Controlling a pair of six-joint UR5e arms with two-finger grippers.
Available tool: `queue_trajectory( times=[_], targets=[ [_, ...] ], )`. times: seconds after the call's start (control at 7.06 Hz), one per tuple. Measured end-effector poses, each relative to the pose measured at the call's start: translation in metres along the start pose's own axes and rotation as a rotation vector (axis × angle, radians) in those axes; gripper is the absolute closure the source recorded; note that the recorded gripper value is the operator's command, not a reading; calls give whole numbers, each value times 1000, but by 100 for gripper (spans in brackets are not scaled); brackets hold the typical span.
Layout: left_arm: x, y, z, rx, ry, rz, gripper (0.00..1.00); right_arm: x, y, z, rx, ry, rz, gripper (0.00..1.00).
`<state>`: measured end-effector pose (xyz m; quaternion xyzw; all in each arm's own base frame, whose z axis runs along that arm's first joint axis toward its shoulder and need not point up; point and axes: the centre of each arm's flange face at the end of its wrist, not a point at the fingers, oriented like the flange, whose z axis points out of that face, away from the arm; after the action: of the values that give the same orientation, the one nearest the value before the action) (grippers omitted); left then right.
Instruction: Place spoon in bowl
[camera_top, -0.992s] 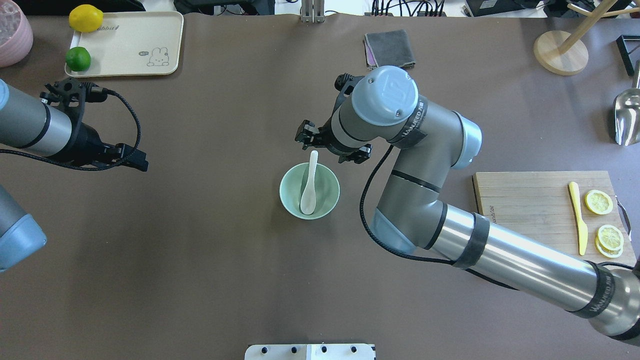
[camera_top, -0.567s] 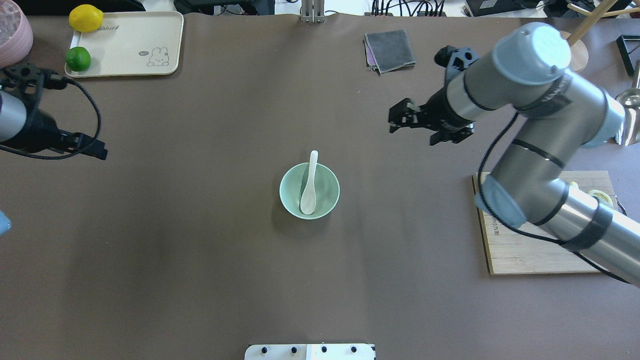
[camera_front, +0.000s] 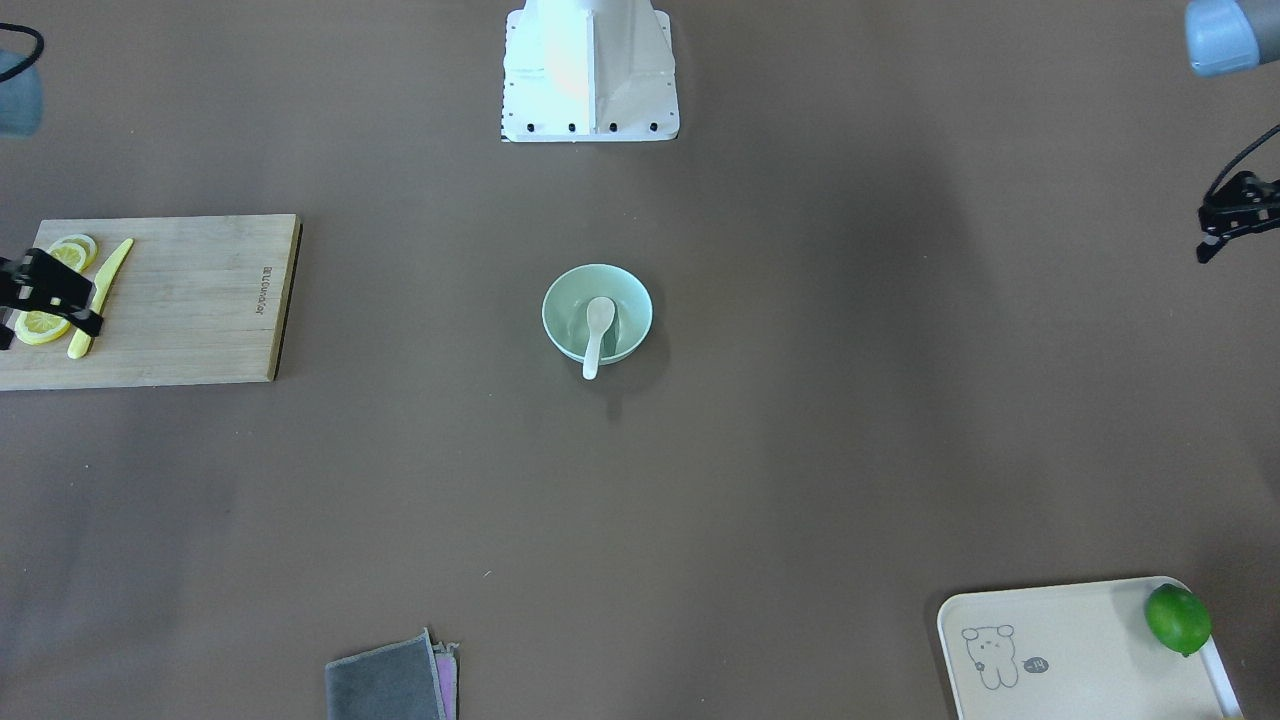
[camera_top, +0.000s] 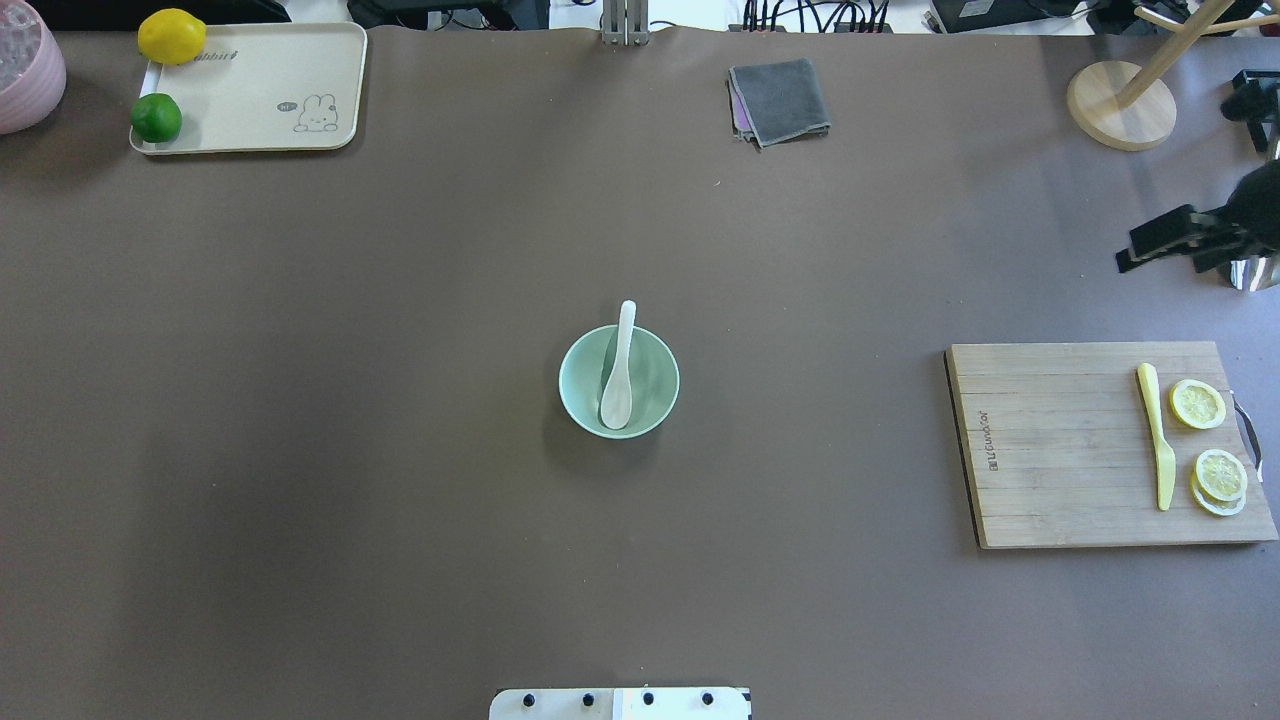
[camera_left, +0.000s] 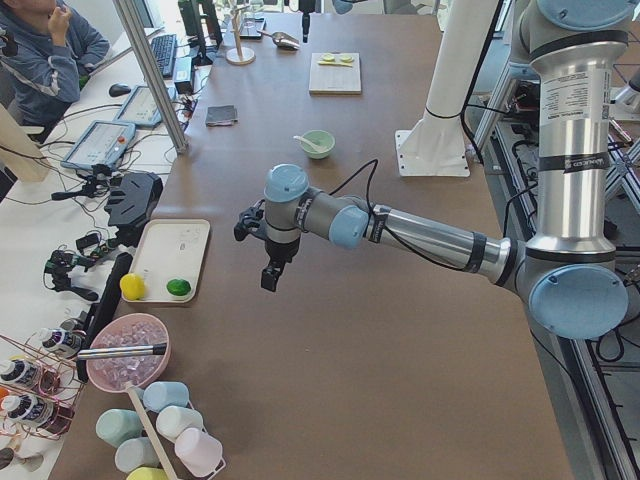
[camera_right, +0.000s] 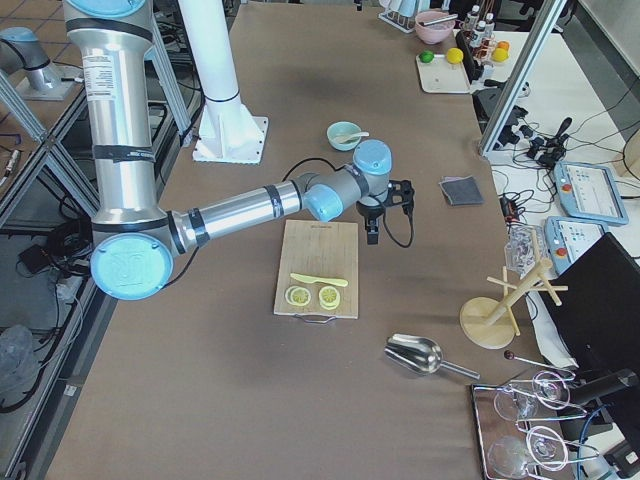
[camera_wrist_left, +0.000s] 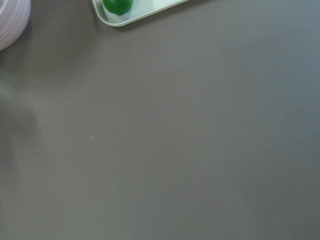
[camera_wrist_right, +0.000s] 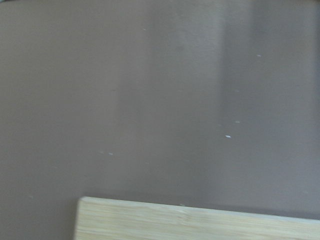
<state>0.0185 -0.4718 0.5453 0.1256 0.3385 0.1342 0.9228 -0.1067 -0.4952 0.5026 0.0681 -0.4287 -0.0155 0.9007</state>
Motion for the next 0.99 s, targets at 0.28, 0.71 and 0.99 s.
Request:
queue_trajectory(
  times=[0.28, 0.71, 0.99],
  targets=[
    [-48, 54, 13, -51, -1, -8, 2, 95, 35, -23, -29, 63, -66, 0],
    [-75, 89, 9, -53, 9, -77, 2, 171, 62, -34, -71, 109, -162, 0],
    [-90, 97, 18, -71, 7, -117, 2, 180, 62, -35, -72, 120, -174, 0]
  ],
)
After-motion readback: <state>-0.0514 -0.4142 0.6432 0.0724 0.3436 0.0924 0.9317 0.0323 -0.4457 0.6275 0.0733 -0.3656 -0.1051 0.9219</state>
